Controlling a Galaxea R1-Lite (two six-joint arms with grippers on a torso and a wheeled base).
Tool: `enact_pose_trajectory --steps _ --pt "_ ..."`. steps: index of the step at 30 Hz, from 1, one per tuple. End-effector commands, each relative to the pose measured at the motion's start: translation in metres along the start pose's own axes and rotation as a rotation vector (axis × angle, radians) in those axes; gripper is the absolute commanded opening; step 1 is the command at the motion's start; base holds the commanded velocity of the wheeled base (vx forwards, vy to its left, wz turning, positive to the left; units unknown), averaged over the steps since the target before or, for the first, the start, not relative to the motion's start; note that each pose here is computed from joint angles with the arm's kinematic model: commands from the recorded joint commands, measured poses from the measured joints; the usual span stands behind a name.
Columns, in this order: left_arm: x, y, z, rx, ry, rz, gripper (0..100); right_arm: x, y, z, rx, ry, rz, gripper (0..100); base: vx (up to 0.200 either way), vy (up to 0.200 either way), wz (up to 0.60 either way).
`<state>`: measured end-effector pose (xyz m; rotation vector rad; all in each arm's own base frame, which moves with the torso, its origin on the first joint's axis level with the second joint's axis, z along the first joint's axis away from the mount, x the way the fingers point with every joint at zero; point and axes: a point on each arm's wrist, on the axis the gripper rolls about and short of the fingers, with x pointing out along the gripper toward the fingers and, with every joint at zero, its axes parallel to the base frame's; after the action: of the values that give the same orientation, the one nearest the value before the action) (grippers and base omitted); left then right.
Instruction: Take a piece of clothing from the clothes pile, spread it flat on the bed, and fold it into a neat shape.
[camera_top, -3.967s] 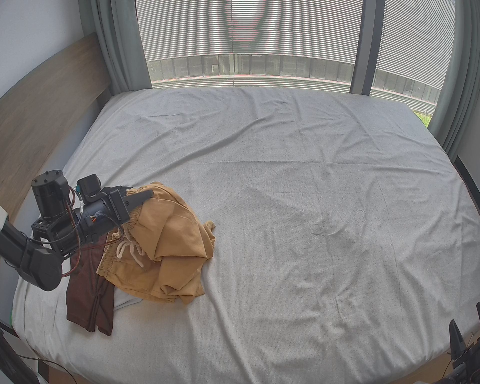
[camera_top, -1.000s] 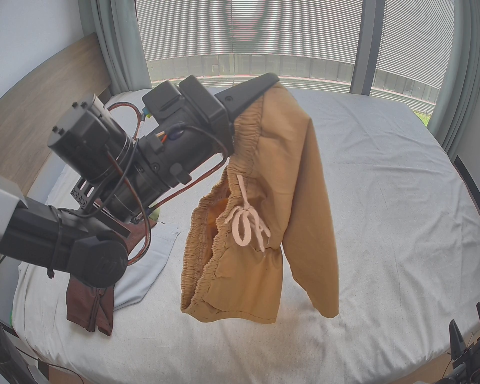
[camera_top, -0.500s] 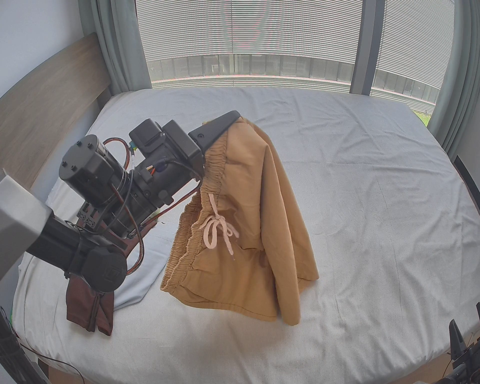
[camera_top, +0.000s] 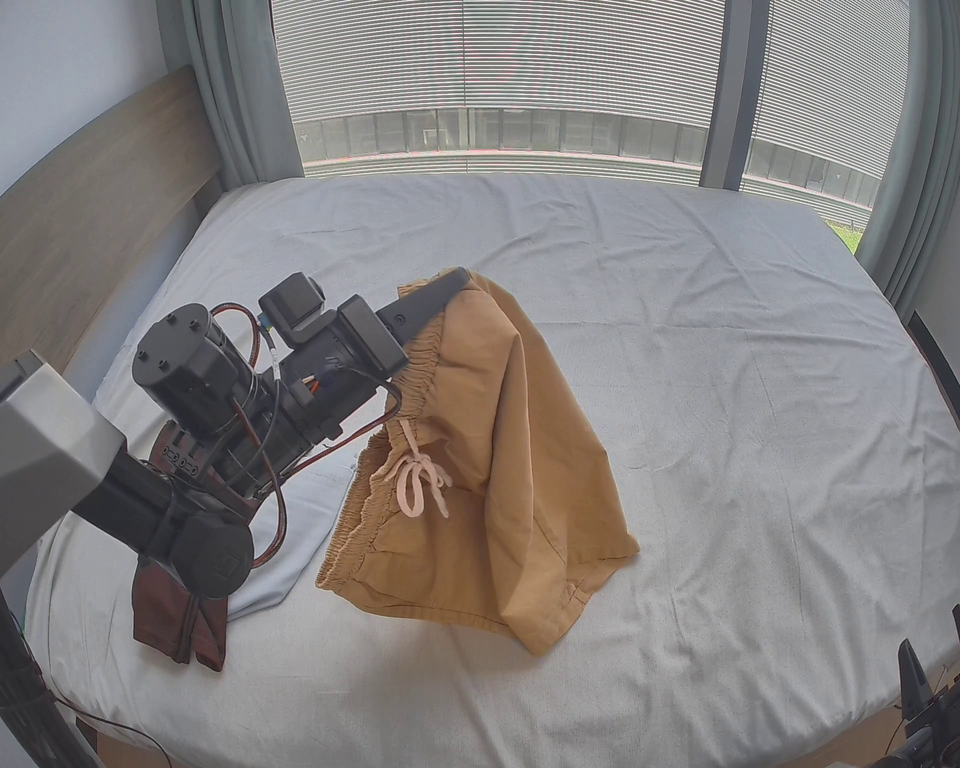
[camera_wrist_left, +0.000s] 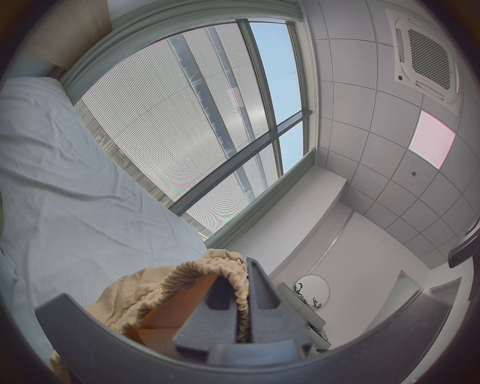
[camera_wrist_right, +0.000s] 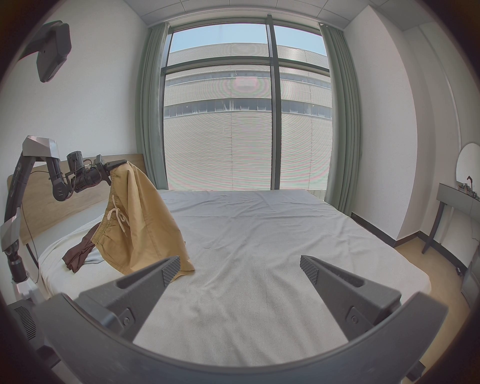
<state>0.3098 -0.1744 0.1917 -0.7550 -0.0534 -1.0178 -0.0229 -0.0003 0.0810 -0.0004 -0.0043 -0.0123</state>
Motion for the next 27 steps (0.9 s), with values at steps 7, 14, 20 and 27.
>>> enact_pose_trajectory --steps 7,14,20,27 --pt "-0.009 -0.013 0.023 0.027 -0.045 -0.017 0 0.000 0.000 -0.005 0.005 0.001 0.002 100 0.000 0.000 0.00" --pt "-0.008 -0.017 0.028 0.038 -0.060 -0.033 0 0.000 0.000 -0.002 0.004 -0.026 0.006 100 0.000 0.000 0.00" --pt "-0.004 -0.018 0.032 0.045 -0.078 -0.041 0 -0.006 0.000 0.046 0.003 -0.186 0.023 100 0.000 0.000 0.00" --pt "-0.004 -0.017 0.031 0.044 -0.076 -0.037 0 0.024 0.003 0.071 0.068 0.017 0.257 100 0.000 0.000 0.00"
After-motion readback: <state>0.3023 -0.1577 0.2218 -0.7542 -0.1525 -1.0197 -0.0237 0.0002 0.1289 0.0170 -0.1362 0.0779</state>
